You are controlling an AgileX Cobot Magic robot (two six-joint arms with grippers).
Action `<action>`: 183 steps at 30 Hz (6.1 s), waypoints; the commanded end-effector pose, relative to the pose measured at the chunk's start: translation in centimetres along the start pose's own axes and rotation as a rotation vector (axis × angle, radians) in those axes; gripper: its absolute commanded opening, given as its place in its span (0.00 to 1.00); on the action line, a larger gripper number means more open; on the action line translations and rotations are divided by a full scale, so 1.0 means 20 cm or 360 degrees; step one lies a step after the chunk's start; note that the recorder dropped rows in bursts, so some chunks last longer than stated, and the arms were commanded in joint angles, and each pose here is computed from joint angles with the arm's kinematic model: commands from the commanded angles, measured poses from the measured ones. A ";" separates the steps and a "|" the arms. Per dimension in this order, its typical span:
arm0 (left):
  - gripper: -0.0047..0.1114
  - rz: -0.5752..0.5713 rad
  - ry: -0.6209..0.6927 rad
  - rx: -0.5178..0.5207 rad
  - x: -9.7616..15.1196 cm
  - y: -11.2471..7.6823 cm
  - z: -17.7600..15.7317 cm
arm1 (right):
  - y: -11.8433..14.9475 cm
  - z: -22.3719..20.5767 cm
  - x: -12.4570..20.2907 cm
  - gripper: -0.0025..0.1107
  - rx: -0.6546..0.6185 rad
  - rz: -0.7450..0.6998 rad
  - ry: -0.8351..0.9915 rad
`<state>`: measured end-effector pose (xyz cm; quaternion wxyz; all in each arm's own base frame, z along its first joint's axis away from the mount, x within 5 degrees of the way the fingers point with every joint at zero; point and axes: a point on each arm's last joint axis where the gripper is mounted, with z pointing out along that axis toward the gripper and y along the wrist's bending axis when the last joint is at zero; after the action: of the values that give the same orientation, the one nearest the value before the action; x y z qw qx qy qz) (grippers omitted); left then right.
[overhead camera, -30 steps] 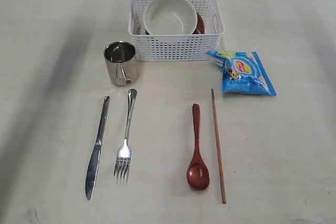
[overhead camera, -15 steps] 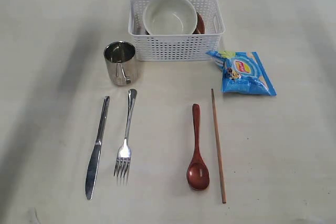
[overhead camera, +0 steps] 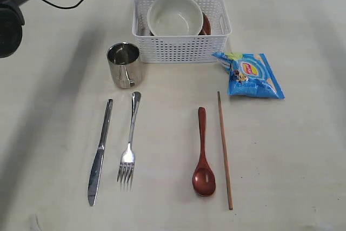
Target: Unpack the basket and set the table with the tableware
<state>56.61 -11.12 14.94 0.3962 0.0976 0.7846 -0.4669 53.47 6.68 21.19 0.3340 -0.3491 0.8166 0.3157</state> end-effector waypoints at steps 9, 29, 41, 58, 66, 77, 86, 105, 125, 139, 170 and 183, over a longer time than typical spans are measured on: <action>0.65 0.0134 0.0040 0.0126 0.02 -0.08 0.04 | -0.02 0.03 0.04 0.60 -0.0036 -0.0006 -0.0017; 0.44 0.0207 0.0070 0.0159 0.03 -0.10 0.05 | -0.02 0.03 0.03 0.60 -0.0042 -0.0004 -0.0028; 0.21 0.0247 0.0109 0.0231 0.05 -0.12 0.05 | -0.02 0.03 0.03 0.60 -0.0045 -0.0002 -0.0034; 0.59 0.0007 -0.0014 0.0017 -0.02 -0.01 -0.01 | -0.02 0.03 0.03 0.60 -0.0045 -0.0001 -0.0034; 0.59 0.0068 -0.0047 0.0018 -0.02 -0.03 0.02 | -0.02 0.03 0.03 0.60 -0.0048 -0.0018 -0.0039; 0.59 0.0267 -0.0052 0.0079 -0.02 -0.05 0.02 | -0.02 0.03 0.03 0.60 -0.0049 -0.0033 -0.0038; 0.48 0.0330 -0.0055 0.0112 -0.01 -0.06 0.02 | -0.02 0.03 0.03 0.60 -0.0060 -0.0030 -0.0057; 0.04 0.0196 -0.0156 0.0145 0.05 0.03 0.06 | -0.02 0.03 0.03 0.60 -0.0061 -0.0030 -0.0055; 0.04 0.0017 -0.0092 0.0305 -0.06 0.06 -0.13 | 0.00 0.14 0.12 0.60 0.0229 0.0292 0.0420; 0.04 0.0036 -0.0010 0.0296 -0.04 0.06 -0.13 | 0.10 0.31 0.13 0.31 0.0338 0.0418 0.0611; 0.21 -0.0004 0.0041 0.0367 -0.03 0.04 -0.14 | 0.10 0.30 0.14 0.51 0.0384 0.0539 0.0611; 0.69 -0.0050 0.0167 0.0351 0.01 0.04 -0.13 | 0.13 0.25 0.08 0.56 0.0394 0.0513 0.0567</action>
<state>55.75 -7.83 14.72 0.3456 0.1401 0.7443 -0.5540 52.41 11.53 16.68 0.1615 -0.2225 0.9411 0.1970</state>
